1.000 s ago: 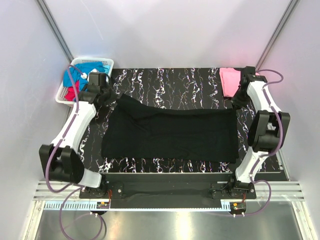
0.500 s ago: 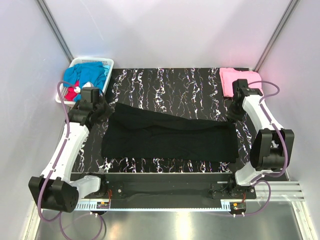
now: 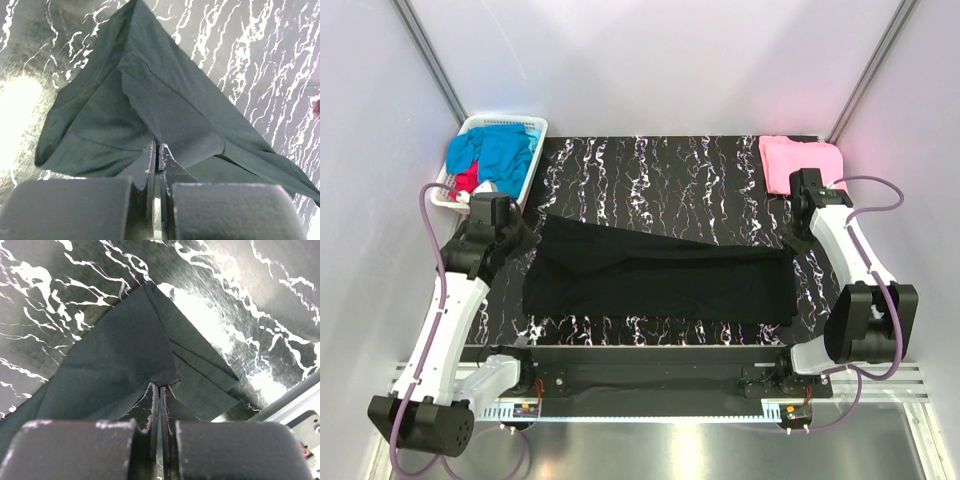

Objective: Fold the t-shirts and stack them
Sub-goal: Fold the tshirt

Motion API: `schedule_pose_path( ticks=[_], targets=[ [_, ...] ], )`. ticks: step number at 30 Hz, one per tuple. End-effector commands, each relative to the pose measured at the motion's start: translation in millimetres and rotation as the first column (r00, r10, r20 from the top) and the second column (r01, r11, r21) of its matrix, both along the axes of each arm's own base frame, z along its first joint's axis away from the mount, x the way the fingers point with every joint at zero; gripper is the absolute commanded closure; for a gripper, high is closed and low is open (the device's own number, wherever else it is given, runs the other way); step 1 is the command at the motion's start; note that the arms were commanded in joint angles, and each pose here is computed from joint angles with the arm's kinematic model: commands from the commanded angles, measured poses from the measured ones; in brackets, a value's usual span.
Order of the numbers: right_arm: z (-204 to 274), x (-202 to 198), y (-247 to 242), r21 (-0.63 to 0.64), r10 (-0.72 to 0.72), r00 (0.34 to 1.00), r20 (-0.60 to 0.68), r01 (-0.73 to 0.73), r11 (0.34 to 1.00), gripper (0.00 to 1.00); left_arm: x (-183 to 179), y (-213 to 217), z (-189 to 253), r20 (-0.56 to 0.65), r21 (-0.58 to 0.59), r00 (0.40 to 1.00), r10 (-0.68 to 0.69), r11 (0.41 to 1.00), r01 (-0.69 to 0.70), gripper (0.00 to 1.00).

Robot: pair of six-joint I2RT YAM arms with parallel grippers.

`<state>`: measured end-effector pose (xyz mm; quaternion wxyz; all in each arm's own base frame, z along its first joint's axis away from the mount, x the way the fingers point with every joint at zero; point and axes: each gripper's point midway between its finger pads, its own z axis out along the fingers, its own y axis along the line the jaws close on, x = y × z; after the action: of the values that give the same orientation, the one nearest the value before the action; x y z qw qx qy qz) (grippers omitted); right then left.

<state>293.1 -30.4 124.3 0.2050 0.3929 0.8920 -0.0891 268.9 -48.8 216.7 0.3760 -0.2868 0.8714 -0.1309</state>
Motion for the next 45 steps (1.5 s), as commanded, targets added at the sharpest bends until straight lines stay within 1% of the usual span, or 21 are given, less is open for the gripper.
schedule_pose_path(
  ticks=[1,5,6,7,9,10,12,13,14,15,17,21,24,28,32,35,36,38,39,42,45],
  targets=[
    [-1,-11,0,0.006,-0.066,0.998,0.011,0.066,0.998,1.0,-12,6,-4,-0.008,0.013,1.0,0.024,1.0,-0.024,0.99],
    [-10,-24,10,0.063,-0.062,0.998,-0.004,0.062,0.996,1.0,-23,6,-12,-0.022,-0.002,0.999,0.035,0.999,-0.035,0.96],
    [-13,-30,12,0.073,-0.057,0.998,-0.008,0.058,0.996,1.0,-26,5,-17,-0.031,-0.003,0.999,0.033,0.999,-0.033,0.93],
    [-15,-34,13,0.079,-0.057,0.998,-0.013,0.058,0.995,1.0,-28,5,-19,-0.034,-0.006,0.999,0.034,0.999,-0.034,0.86],
    [-16,-46,17,0.104,-0.065,0.998,-0.002,0.065,0.992,1.0,-36,7,-27,-0.06,-0.004,0.997,0.044,0.999,-0.044,0.84],
    [-15,-50,18,0.11,-0.071,0.997,0.013,0.069,0.991,0.92,-40,8,-29,-0.072,-0.007,0.996,0.051,0.999,-0.052,0.76],
    [-8,-60,24,0.117,-0.068,0.996,0.064,0.06,0.991,0.86,-48,10,-32,-0.078,-0.008,0.994,0.072,0.997,-0.073,0.65],
    [-5,-62,24,0.118,-0.074,0.993,0.089,0.064,0.991,0.82,-52,12,-33,-0.085,-0.013,0.992,0.095,0.995,-0.096,0.54],
    [0,-61,23,0.113,-0.08,0.989,0.121,0.066,0.991,0.71,-56,14,-34,-0.086,-0.011,0.99,0.115,0.993,-0.116,0.43],
    [7,-61,22,0.113,-0.08,0.983,0.163,0.062,0.992,0.64,-59,17,-32,-0.068,-0.013,0.99,0.127,0.992,-0.128,0.39],
    [15,-58,19,0.1,-0.072,0.979,0.19,0.053,0.994,0.63,-60,18,-29,-0.051,-0.022,0.988,0.146,0.989,-0.147,0.34],
    [22,-50,20,0.094,-0.063,0.983,0.171,0.048,0.994,0.67,-56,17,-22,-0.039,-0.027,0.989,0.141,0.99,-0.142,0.33],
    [22,-42,21,0.097,-0.057,0.981,0.183,0.039,0.995,0.68,-46,9,-17,-0.033,-0.039,0.995,0.094,0.995,-0.095,0.33],
    [13,-24,34,0.132,0.031,0.981,0.194,-0.057,0.99,0.68,-23,-24,-5,0.036,-0.124,0.997,-0.069,0.99,0.073,0.33],
    [-6,-6,53,0.19,0.138,0.98,0.145,-0.165,0.968,0.68,-3,-44,-14,-0.014,-0.143,0.988,-0.153,0.978,0.15,0.33],
    [-20,8,63,0.222,0.186,0.976,0.11,-0.206,0.953,0.67,14,-60,-44,-0.143,-0.107,0.97,-0.198,0.977,0.184,0.33],
    [-32,9,65,0.231,0.188,0.98,0.064,-0.198,0.953,0.67,17,-64,-50,-0.168,-0.101,0.963,-0.211,0.975,0.196,0.33],
    [-40,12,69,0.236,0.21,0.977,0.036,-0.213,0.948,0.68,25,-76,-63,-0.22,-0.084,0.947,-0.234,0.972,0.22,0.33],
    [-48,11,70,0.237,0.212,0.977,0.006,-0.207,0.949,0.68,29,-82,-84,-0.29,-0.078,0.927,-0.24,0.971,0.227,0.33],
    [-59,9,72,0.235,0.224,0.974,-0.027,-0.211,0.949,0.67,36,-98,-116,-0.387,-0.05,0.89,-0.243,0.969,0.243,0.34],
    [-68,6,72,0.237,0.235,0.97,-0.059,-0.215,0.947,0.66,41,-109,-131,-0.429,-0.042,0.87,-0.245,0.967,0.252,0.34]
  ],
)
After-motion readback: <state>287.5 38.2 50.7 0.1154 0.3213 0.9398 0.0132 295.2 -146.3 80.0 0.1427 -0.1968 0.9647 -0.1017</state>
